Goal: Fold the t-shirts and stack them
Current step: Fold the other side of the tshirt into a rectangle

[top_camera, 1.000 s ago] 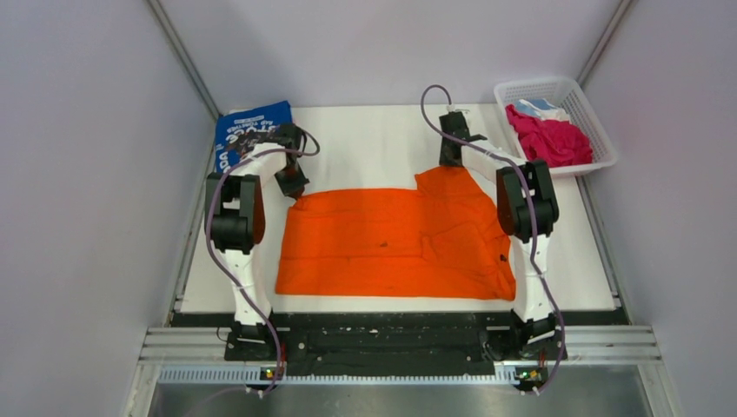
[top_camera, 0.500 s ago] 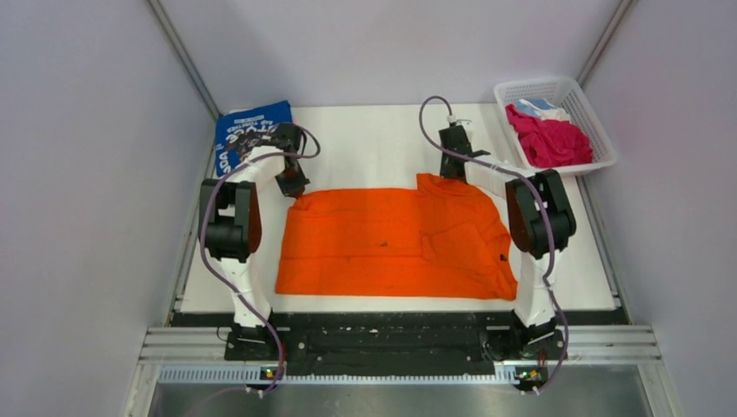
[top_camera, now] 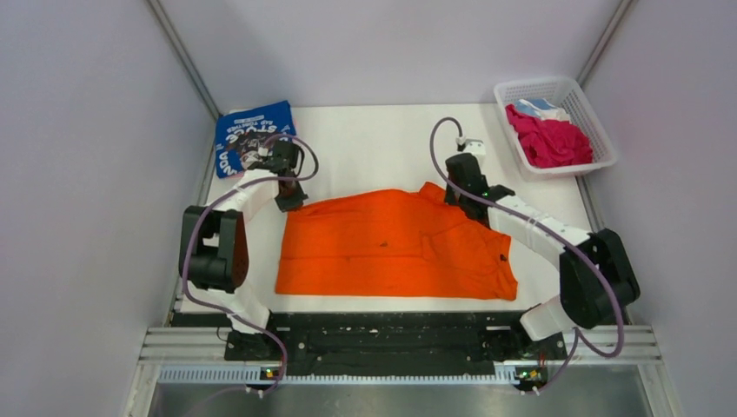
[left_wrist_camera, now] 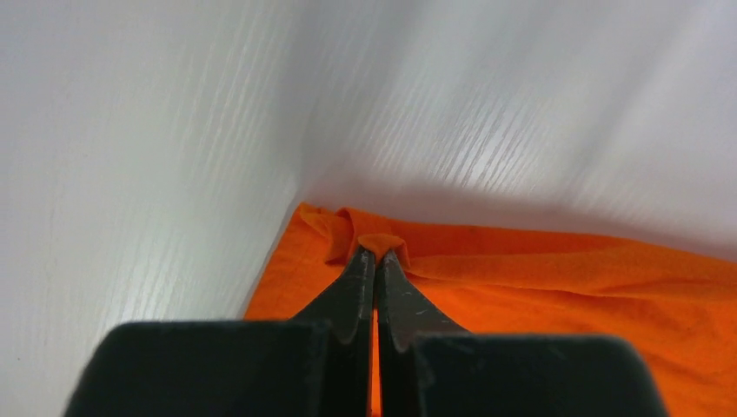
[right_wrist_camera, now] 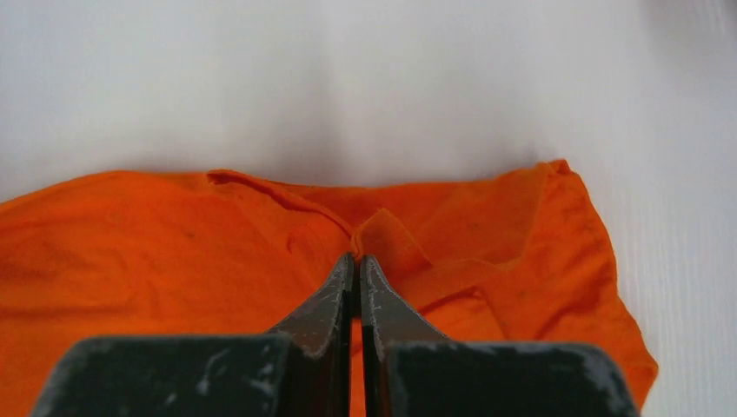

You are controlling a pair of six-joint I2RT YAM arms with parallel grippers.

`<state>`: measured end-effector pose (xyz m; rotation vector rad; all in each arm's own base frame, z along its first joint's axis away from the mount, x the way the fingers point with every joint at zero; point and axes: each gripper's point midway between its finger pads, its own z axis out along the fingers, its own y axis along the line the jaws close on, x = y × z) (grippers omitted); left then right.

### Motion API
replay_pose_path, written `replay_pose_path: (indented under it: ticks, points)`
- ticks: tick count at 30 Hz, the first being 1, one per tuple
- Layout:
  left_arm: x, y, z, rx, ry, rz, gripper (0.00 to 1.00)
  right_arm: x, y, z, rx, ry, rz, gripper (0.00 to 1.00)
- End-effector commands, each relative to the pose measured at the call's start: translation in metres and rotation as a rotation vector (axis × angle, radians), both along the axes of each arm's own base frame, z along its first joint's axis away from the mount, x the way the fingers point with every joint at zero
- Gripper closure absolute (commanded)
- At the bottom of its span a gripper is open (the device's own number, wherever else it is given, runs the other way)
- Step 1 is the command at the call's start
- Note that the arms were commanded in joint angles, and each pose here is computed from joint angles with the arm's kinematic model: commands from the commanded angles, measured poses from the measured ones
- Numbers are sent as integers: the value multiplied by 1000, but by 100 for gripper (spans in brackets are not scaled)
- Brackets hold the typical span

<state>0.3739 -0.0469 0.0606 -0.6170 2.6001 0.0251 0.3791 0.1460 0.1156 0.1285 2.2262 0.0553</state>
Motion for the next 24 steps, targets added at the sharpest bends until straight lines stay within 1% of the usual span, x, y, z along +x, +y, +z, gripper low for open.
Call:
replay_pose_path:
  ticks: [1,6,9,11,15,17,20,24]
  points:
    - [1,2,24,1,-125,6,100,-34,-10,25,33,-35,-39,100]
    - [-9,8,29,14,-163,16,100,-72,-18,14,63,20,-10,100]
    - [-10,7,33,10,-191,3,100,-87,-22,11,76,33,3,100]
    - [-1,8,44,22,-228,-11,100,-88,-26,15,72,14,-1,100]
    - [20,17,71,75,-288,18,100,-81,-30,32,55,-33,-26,100]
    - [25,17,78,77,-308,23,100,-78,-29,40,63,-50,-21,100]
    - [21,15,75,61,-307,18,100,-82,-30,43,71,-54,-12,100]
    - [2,19,60,64,-289,34,100,-94,-34,44,73,-47,-3,100]
